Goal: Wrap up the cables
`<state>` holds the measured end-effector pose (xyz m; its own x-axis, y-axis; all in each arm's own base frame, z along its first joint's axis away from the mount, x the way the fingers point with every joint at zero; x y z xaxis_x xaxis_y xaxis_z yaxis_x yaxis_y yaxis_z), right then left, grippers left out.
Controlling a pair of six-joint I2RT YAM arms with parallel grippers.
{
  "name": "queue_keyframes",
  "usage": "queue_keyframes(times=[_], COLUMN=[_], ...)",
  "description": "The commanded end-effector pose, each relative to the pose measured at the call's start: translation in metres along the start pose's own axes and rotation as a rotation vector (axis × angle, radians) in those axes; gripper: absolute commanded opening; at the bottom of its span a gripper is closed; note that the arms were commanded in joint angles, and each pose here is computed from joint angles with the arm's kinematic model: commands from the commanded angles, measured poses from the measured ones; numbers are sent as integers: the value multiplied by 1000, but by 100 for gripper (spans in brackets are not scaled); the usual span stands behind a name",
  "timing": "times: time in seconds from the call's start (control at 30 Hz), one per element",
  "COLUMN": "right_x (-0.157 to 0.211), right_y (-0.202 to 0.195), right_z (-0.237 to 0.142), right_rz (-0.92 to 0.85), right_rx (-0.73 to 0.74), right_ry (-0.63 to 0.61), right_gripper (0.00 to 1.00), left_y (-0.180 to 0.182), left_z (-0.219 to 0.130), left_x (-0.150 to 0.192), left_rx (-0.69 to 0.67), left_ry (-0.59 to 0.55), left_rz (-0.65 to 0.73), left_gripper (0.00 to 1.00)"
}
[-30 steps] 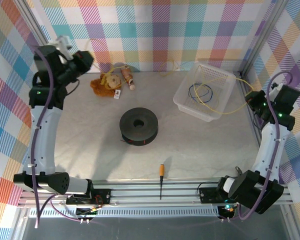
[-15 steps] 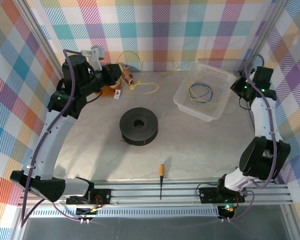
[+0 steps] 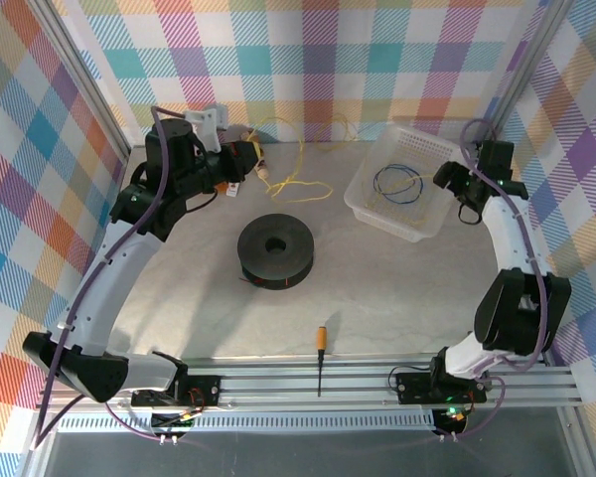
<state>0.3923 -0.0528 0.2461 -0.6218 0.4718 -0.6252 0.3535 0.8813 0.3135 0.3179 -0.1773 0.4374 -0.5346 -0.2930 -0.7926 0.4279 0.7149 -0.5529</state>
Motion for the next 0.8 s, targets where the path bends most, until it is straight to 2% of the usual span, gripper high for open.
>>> queue_keyframes(times=[0.0,0.17,0.27,0.37,0.5,0.63,0.77], right_x=[-2,1,13,39,87,119,145], right_y=[16,41,70,110,153,173,186], right_z=[-39,-83,-105,-128,-143,-141,-134], right_rz=[-57,-117,-158,-301,-555,-731,-898], right_rx=[-86,-267,-486,-708,-924,-1028,-1063], right_ry=[-40,-59,-24,2,12,-64,-177], right_gripper=[95,96,93,93,90,87,87], left_y=[-7,-7,-10,-13,-20,-26,-28], left_z=[8,20,26,31,35,35,31], left_x=[3,12,16,20,26,32,35], left_rx=[30,30,40,52,92,143,159], left_ry=[-1,28,38,52,83,122,139], left_rz=[31,32,29,16,-11,-40,-55], left_gripper=[0,0,0,0,0,0,0])
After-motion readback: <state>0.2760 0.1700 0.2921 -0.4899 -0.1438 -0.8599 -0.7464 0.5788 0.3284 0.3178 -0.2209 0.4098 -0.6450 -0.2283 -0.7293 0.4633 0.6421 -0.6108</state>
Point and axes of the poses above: each hand's point on the last joint's axis, 136 mm out from that joint toward the fingers, its own z axis out along the fingers, its own y axis along the line the jaws close on, x = y × z, the point moved 5 cm from there along -z, back along the fingers, and after that the axes turned 2 degrees about -z, right-handed, at the moved point
